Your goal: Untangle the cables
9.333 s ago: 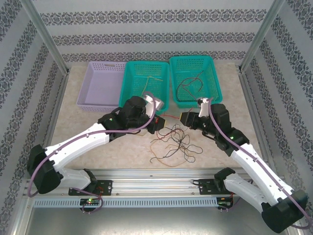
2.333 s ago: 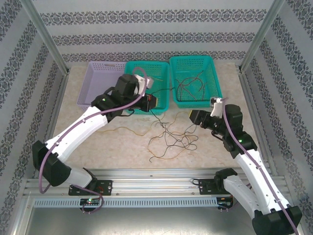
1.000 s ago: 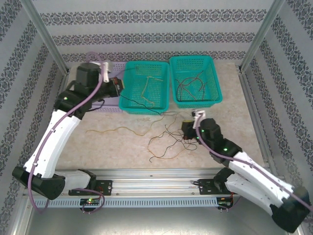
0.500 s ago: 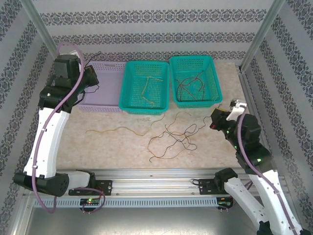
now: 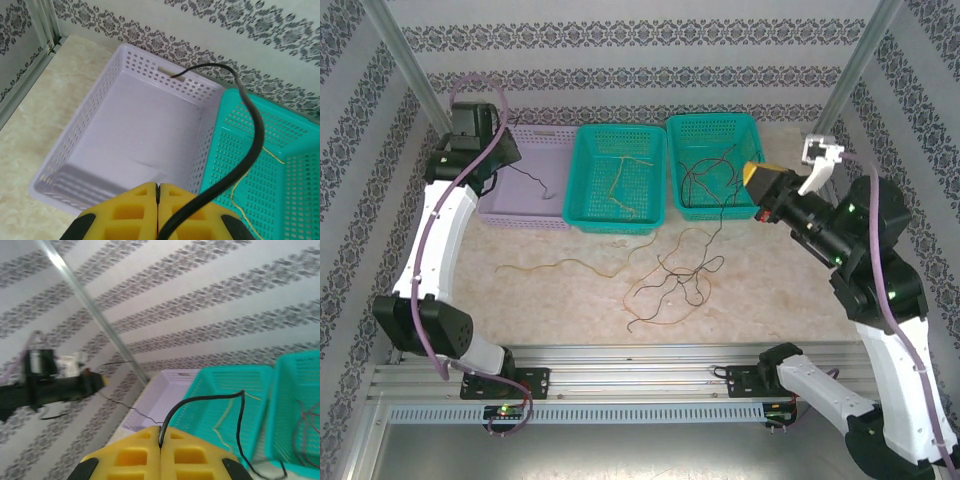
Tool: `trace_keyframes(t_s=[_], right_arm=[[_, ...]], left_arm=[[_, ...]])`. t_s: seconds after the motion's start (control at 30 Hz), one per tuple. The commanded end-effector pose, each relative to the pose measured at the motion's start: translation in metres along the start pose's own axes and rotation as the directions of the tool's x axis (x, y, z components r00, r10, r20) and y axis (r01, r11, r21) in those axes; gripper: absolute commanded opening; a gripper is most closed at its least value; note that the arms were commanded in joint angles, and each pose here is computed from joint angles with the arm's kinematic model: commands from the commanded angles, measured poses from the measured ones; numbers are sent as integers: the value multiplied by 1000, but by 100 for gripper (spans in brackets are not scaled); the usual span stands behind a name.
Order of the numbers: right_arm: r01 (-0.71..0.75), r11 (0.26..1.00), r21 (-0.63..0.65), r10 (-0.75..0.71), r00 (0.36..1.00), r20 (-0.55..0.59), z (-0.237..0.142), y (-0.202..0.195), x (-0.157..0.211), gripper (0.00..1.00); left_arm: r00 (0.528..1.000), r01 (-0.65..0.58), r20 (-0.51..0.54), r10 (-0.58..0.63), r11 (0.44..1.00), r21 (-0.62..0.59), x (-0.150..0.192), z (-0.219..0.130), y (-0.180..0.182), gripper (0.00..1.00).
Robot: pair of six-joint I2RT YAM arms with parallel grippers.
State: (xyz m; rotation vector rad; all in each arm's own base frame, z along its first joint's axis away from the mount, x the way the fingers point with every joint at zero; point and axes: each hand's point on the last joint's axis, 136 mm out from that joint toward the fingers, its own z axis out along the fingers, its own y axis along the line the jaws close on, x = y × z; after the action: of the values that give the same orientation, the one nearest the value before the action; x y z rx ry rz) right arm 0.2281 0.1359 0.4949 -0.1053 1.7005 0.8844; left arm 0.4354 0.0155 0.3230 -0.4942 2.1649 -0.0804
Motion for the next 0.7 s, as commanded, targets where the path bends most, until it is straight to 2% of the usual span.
trace_keyframes(t_s=[0.0,0.17,0.37,0.43,0.5,0.67], right_arm=[[5,990,-144,-6,1000,-7,-5,41,-20,0],[25,967,-255,-34,999,-29,1,82,-46,0],[28,948,-318,-51,997,-65,21,106,-66,0],[21,936,-351,-53,995,-81,27,116,-70,0],[16,929,-371,-54,994,-93,34,122,-73,0],[3,910,-415,-57,992,-116,49,133,-80,0]], left_arm=[[1000,-4,9,4,1000,-24,-4,20,5,0],[997,-4,-72,2,1000,-26,26,55,7,0],[978,28,-206,-25,999,15,70,92,3,1],[969,38,-245,-33,999,16,80,99,2,10],[964,49,-264,-42,999,22,86,103,1,23],[959,66,-279,-49,997,51,85,98,-5,67]])
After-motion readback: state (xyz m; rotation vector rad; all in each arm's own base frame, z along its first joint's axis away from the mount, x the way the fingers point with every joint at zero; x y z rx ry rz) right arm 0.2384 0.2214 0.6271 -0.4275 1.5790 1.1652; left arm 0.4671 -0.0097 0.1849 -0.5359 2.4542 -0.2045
